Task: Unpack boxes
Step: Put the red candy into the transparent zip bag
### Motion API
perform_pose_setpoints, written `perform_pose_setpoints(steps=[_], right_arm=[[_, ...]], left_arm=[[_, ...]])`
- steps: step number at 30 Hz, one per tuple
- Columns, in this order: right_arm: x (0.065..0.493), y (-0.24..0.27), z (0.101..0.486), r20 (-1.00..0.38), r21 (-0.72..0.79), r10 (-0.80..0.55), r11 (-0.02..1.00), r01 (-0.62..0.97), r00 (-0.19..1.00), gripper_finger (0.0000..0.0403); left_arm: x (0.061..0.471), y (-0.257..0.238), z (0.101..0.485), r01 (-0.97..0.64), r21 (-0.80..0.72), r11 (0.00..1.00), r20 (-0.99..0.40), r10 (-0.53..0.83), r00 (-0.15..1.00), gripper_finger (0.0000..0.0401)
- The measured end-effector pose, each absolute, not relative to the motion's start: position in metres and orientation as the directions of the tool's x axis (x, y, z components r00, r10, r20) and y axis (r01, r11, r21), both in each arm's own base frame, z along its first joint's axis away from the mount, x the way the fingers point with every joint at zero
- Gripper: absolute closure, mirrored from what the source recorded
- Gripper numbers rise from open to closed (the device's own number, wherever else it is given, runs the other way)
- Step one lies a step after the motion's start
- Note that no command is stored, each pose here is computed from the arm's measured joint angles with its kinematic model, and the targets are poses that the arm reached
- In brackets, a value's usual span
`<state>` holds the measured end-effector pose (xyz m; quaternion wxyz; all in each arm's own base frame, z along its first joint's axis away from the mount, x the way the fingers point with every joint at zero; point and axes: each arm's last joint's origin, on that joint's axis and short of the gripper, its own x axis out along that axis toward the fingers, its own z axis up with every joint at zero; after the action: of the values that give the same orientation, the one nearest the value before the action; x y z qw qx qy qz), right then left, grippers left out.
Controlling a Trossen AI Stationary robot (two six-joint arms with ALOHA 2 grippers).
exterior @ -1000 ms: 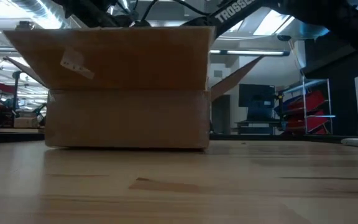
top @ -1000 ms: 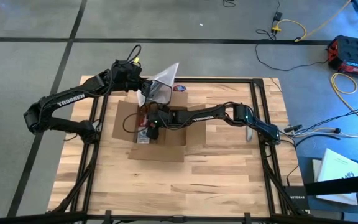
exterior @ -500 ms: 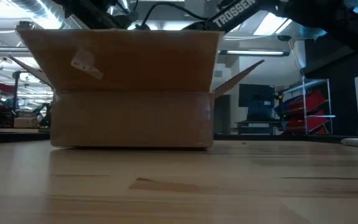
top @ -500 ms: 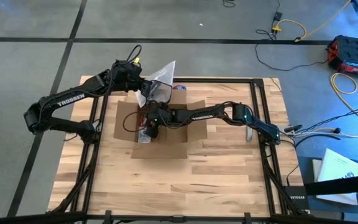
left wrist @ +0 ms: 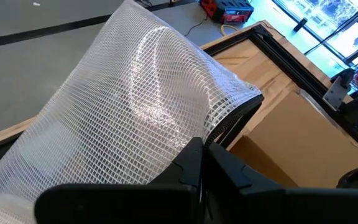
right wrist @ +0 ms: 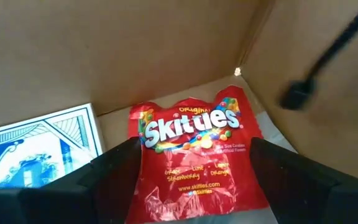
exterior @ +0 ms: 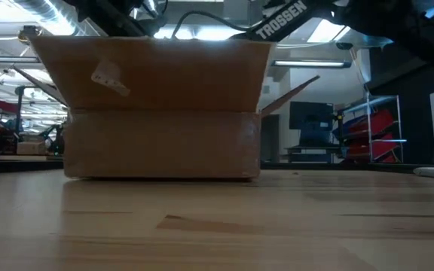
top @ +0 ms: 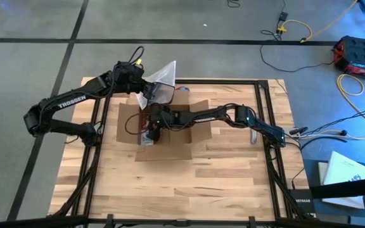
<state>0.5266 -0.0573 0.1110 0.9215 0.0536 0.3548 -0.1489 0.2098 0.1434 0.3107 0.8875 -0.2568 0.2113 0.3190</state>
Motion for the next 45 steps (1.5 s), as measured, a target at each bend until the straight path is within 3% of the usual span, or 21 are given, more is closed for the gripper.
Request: perform_pose_setpoints(steps=[5, 15, 24, 29, 33, 45], right_arm=[[0.527, -0.057, 0.108, -0.671, 0.006, -0.241, 0.944, 0.33, 0.701, 0.0133], [0.526, -0.057, 0.104, -0.687, 0.087, -0.219, 0.922, 0.378, 0.693, 0.0242], [0.53, -0.05, 0.11, -0.688, 0.145, -0.182, 0.914, 0.379, 0.702, 0.0317], [0.539, -0.046, 0.126, -0.666, 0.224, -0.096, 0.92, 0.322, 0.739, 0.035], [0.543, -0.046, 0.145, -0.675, 0.225, -0.085, 0.922, 0.315, 0.733, 0.0365], [0.532, -0.044, 0.172, -0.827, 0.163, -0.033, 0.942, 0.295, 0.561, 0.037]], left_arm=[[0.21, 0.143, 0.311, -0.673, -0.317, 0.668, -0.538, 0.458, 0.708, 0.0401], [0.211, 0.144, 0.313, -0.664, -0.32, 0.675, -0.515, 0.464, 0.72, 0.0401], [0.211, 0.144, 0.313, -0.664, -0.321, 0.675, -0.512, 0.466, 0.722, 0.0401], [0.211, 0.144, 0.313, -0.662, -0.314, 0.68, -0.512, 0.466, 0.722, 0.0401], [0.211, 0.144, 0.313, -0.658, -0.296, 0.692, -0.512, 0.467, 0.721, 0.0401], [0.206, 0.152, 0.313, -0.669, -0.241, 0.703, -0.512, 0.493, 0.703, 0.0401]])
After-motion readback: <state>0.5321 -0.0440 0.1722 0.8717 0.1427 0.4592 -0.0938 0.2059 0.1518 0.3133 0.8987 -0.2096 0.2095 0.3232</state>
